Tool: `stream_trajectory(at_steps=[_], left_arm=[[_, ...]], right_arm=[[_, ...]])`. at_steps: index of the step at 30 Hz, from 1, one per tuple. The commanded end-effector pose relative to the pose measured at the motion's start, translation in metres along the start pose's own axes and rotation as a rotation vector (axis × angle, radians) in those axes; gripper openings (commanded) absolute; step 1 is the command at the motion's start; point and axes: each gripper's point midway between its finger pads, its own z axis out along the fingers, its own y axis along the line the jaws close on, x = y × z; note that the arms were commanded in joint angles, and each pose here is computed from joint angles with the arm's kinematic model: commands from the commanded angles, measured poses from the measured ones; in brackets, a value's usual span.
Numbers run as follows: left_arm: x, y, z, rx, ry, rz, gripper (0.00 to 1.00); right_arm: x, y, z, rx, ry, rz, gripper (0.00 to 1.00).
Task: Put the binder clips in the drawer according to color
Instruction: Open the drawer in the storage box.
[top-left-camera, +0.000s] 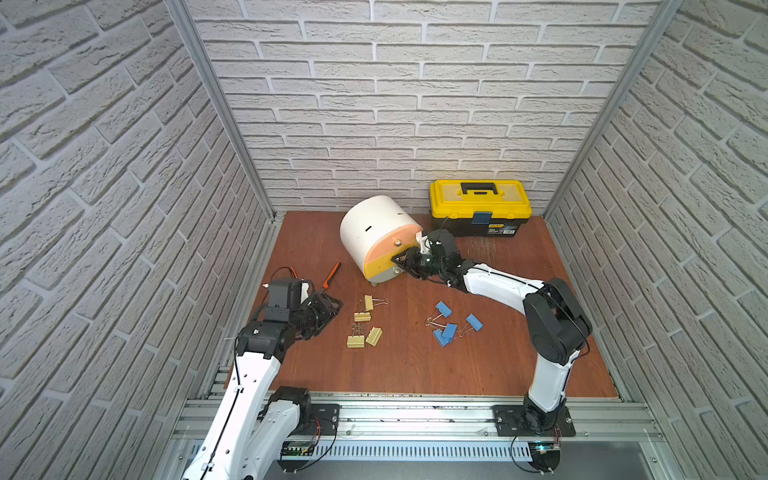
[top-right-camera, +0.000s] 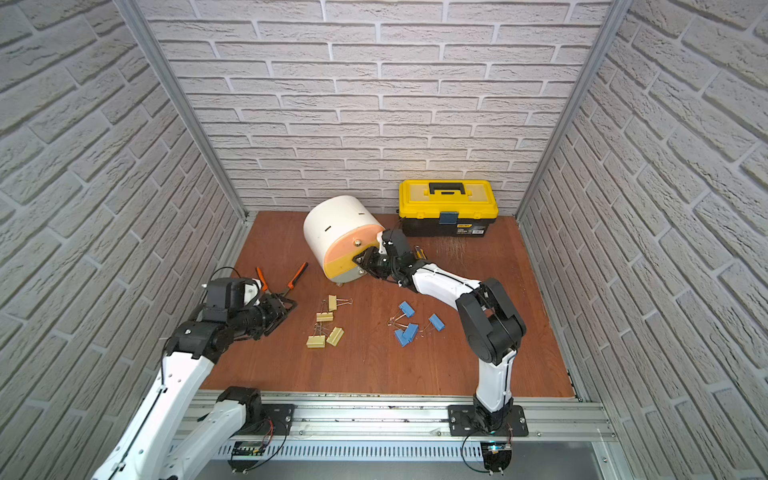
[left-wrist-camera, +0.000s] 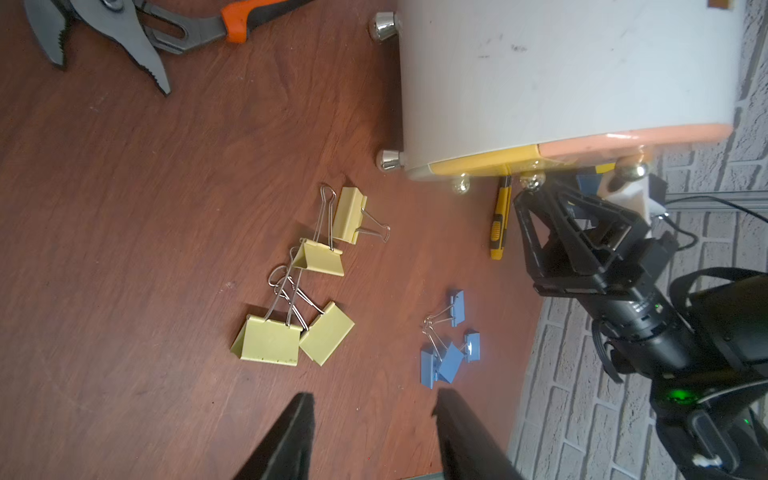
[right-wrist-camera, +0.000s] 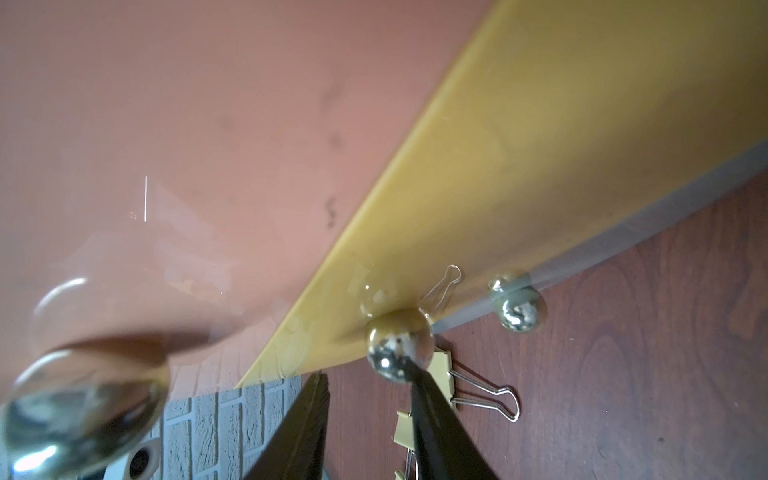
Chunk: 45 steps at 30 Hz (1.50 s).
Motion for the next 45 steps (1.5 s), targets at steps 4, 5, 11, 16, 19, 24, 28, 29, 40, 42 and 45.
stream_trajectory(at_steps=[4,5,11,16,19,24,28,29,40,42,45], left_arm=[[-0.005,-0.01,-0.006,0.026,-0.01,0.029,0.52],[-0.004,-0.01,-0.005,0.024,-0.008,0.029,0.52],[-0.005,-0.011,-0.005,0.023,-0.004,0.032,0.52],[-0.006,-0.01,-0.005,0.015,0.001,0.037,0.52],[-0.006,-0.01,-0.005,0.014,0.0,0.037,0.52],[-0.007,-0.01,-0.004,0.01,0.0,0.035,0.52],[-0.008,-0.011,-0.004,0.011,-0.001,0.035,0.52],[-0.008,-0.011,-0.004,0.01,0.0,0.035,0.52],[-0.01,-0.012,-0.005,0.005,-0.004,0.035,0.52],[-0.011,-0.013,-0.006,0.006,-0.007,0.034,0.52],[-0.011,-0.013,-0.006,0.006,-0.009,0.033,0.52]], right_arm=[[-0.013,0.013,-0.005,-0.096,-0.114,0.018,0.4],[-0.014,0.014,-0.006,-0.107,-0.123,0.022,0.4],[-0.016,0.011,-0.002,-0.172,-0.16,0.073,0.4],[-0.02,0.014,0.0,-0.216,-0.18,0.094,0.41],[-0.021,0.013,0.003,-0.214,-0.181,0.103,0.41],[-0.022,0.009,0.007,-0.207,-0.18,0.114,0.39],[-0.023,0.007,0.009,-0.205,-0.181,0.121,0.37],[-0.023,0.006,0.01,-0.205,-0.181,0.123,0.37],[-0.035,0.008,0.013,-0.223,-0.199,0.143,0.34],[-0.036,0.009,0.013,-0.226,-0.202,0.146,0.33],[-0.036,0.009,0.013,-0.226,-0.2,0.148,0.29]])
